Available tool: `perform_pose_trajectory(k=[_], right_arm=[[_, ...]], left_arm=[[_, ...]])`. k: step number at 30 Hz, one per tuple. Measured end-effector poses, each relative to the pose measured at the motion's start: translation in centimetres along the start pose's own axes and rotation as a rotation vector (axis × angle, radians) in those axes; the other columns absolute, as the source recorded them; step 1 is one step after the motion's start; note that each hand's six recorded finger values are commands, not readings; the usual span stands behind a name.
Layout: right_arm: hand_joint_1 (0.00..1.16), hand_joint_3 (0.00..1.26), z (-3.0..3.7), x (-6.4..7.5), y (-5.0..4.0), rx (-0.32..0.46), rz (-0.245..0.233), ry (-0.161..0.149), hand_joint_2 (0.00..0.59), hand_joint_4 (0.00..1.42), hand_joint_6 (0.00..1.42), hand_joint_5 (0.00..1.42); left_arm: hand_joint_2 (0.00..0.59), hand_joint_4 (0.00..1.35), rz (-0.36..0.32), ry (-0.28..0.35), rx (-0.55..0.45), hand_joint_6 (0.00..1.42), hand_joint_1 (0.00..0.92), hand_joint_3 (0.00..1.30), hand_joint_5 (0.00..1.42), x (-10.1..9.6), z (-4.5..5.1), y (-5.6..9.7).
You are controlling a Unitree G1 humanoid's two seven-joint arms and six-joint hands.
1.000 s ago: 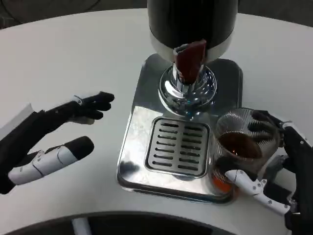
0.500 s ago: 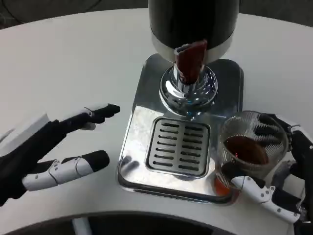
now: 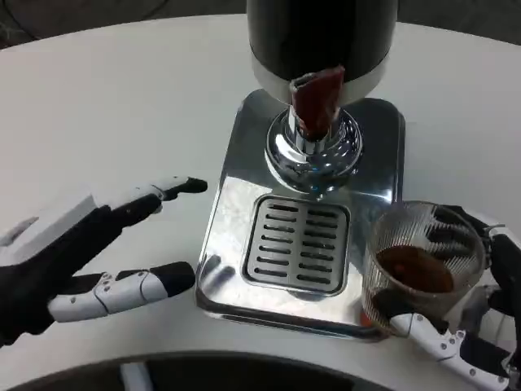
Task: Grasp the cup under the faucet to collect the drink, then remove the cup.
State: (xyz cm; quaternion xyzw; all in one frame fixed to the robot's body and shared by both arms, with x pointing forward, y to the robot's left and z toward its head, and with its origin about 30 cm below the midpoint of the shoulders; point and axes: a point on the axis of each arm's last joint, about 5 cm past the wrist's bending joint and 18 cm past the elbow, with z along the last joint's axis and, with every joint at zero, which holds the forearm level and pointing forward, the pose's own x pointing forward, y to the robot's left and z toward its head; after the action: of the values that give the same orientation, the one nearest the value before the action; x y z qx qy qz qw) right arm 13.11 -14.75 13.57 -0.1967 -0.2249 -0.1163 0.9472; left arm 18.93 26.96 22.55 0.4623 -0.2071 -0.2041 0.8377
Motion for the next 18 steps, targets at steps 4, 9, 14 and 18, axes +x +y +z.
perform_pose_trajectory(k=[4,9,14,18], right_arm=[[0.85,0.92,0.17,-0.1,0.05,0.006,0.004,-0.003,0.186,1.07,1.25,1.31],[0.85,0.93,0.62,-0.1,0.23,0.025,0.026,-0.029,0.186,1.09,1.28,1.34],[0.85,0.95,1.28,-0.3,0.36,0.053,0.054,-0.043,0.190,1.11,1.30,1.34],[0.84,0.95,1.57,-0.3,0.35,0.061,0.065,-0.055,0.194,1.11,1.31,1.35]], left_arm=[[0.079,0.04,-0.014,-0.006,0.011,0.14,0.000,0.14,0.08,0.0,0.25,-0.1],[0.084,0.00,-0.045,-0.010,0.061,0.10,0.000,0.11,0.03,0.1,0.79,-0.2],[0.084,0.00,-0.073,-0.012,0.090,0.10,0.000,0.10,0.02,-0.1,1.35,-0.6],[0.083,0.00,-0.093,-0.020,0.091,0.09,0.000,0.08,0.00,0.0,1.68,-0.9]])
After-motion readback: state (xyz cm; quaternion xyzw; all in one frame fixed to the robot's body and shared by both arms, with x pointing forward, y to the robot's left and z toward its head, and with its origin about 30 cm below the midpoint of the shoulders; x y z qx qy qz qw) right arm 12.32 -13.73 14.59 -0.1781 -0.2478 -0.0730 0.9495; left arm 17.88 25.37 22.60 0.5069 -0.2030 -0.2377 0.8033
